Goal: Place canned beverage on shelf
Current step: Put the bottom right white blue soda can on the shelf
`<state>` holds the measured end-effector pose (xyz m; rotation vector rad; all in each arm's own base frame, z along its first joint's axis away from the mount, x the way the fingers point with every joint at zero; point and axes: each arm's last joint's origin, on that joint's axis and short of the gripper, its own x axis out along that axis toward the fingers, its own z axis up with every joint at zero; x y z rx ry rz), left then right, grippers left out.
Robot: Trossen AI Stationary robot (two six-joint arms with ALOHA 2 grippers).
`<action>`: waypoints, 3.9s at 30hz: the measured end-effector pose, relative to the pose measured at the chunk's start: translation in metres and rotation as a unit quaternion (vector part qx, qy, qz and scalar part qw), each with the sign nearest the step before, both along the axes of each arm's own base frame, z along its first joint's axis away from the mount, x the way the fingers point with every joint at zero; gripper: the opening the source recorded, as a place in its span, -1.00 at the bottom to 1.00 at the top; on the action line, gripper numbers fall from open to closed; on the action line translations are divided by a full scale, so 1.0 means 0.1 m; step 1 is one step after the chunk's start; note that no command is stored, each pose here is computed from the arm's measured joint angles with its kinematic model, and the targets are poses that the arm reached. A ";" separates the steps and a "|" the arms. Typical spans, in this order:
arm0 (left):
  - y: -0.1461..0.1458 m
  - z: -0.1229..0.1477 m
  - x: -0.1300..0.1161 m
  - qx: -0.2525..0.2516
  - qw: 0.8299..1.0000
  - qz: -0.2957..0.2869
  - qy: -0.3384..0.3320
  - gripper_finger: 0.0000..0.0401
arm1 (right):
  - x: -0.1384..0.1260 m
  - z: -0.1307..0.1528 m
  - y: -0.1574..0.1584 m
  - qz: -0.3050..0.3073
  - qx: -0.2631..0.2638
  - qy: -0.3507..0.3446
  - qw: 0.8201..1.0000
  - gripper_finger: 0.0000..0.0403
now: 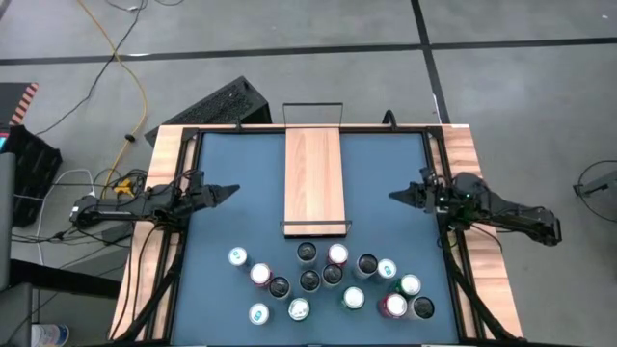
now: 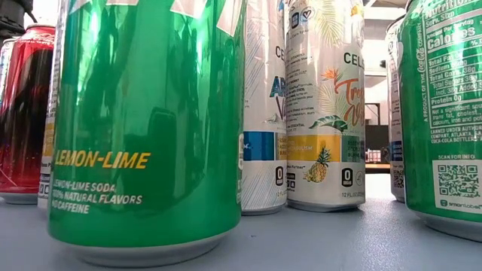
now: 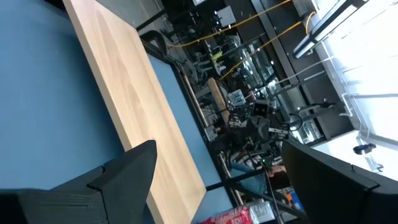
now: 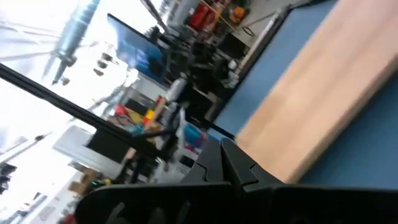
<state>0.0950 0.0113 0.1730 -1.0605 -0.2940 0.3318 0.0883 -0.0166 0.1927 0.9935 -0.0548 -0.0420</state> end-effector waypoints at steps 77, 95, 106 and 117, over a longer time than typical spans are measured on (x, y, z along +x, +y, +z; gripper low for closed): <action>-0.02 1.29 -0.36 0.175 0.970 0.020 -0.166 0.65 | -0.16 1.08 0.02 -0.066 -0.234 -0.078 0.967 -0.02; -0.07 2.44 0.53 0.273 0.930 -0.130 0.211 0.65 | -0.02 1.85 0.14 0.127 -0.233 0.245 0.932 -0.11; -0.14 2.84 0.52 0.343 0.904 -0.121 0.224 0.65 | 0.45 1.90 0.61 0.294 -0.152 0.270 0.904 -0.30; -0.14 2.86 0.50 0.352 0.900 -0.120 0.228 0.65 | 0.76 1.65 1.25 0.398 -0.055 0.363 0.841 -0.37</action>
